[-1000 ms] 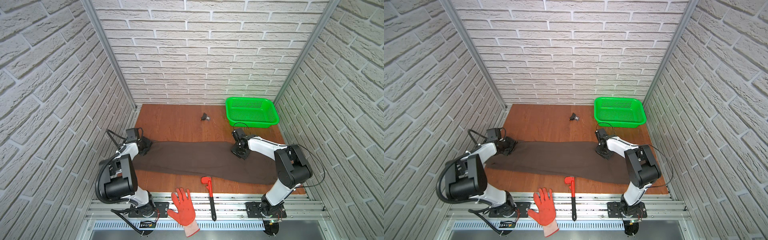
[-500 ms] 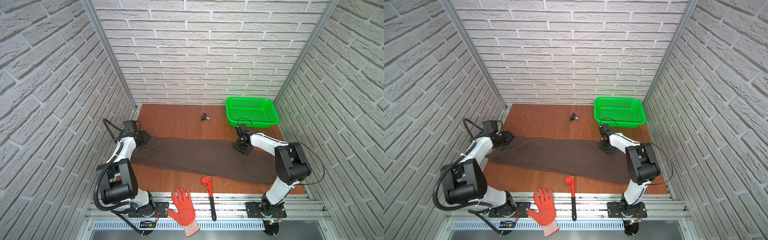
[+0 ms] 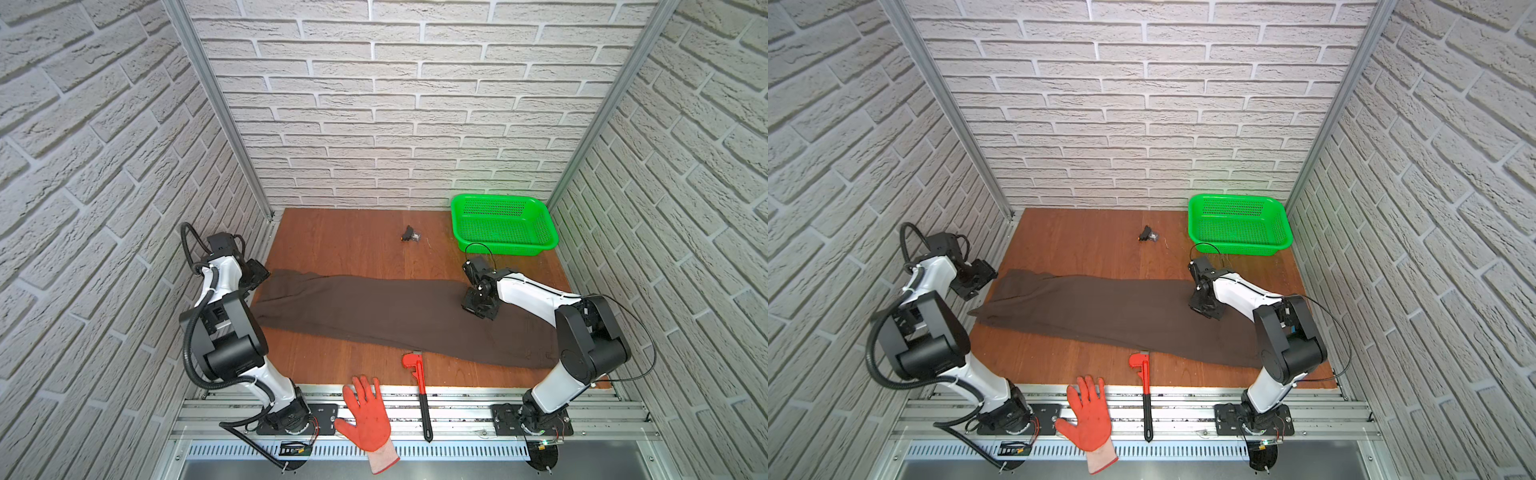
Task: Fold and stack the trousers
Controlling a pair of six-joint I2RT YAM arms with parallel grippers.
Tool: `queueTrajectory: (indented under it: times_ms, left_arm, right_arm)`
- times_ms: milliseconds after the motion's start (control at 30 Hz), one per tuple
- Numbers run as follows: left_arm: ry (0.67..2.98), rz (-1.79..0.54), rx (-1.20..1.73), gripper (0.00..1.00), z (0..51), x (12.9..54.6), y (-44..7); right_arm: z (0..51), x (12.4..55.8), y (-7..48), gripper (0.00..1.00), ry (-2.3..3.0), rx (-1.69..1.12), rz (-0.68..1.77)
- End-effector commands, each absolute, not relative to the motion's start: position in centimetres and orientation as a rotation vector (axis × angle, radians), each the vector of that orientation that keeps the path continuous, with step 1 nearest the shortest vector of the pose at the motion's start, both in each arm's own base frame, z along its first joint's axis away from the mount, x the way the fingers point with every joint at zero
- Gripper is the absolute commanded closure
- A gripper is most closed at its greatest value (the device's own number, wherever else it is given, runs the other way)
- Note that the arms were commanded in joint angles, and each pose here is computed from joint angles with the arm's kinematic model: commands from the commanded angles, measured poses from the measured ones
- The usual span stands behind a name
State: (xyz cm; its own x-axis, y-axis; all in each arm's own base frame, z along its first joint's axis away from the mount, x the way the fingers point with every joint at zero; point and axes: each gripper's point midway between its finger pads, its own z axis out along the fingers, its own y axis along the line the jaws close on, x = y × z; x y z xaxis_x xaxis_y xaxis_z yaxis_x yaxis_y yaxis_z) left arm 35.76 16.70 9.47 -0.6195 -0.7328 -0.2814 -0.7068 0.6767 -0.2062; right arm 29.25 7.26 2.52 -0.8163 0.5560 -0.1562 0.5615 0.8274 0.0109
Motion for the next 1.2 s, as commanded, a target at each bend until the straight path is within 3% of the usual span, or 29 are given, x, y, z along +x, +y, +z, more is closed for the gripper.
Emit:
queueTrajectory:
  times_ms: [0,167,667,867,1167]
  left_arm:
    - [2.576,-0.138,-1.107,0.28,9.8,36.3,16.8]
    - [2.610,-0.161,-1.100,0.27,8.4,37.7,17.1]
    - [2.738,-0.073,-0.976,0.40,5.0,41.6,17.0]
    - [2.805,0.019,-0.990,0.53,3.5,41.0,17.5]
    - [2.806,0.046,-0.992,0.82,3.6,41.1,18.0]
  right_arm:
    - [1.7,27.7,6.1,0.89,2.893,0.888,-0.160]
    - [1.3,27.0,4.9,0.90,2.898,0.899,-0.277]
    - [0.5,26.9,4.5,0.94,2.917,0.903,-0.316]
    - [0.5,27.0,4.6,0.94,2.920,0.897,-0.311]
    - [0.5,27.1,4.7,0.94,2.919,0.891,-0.306]
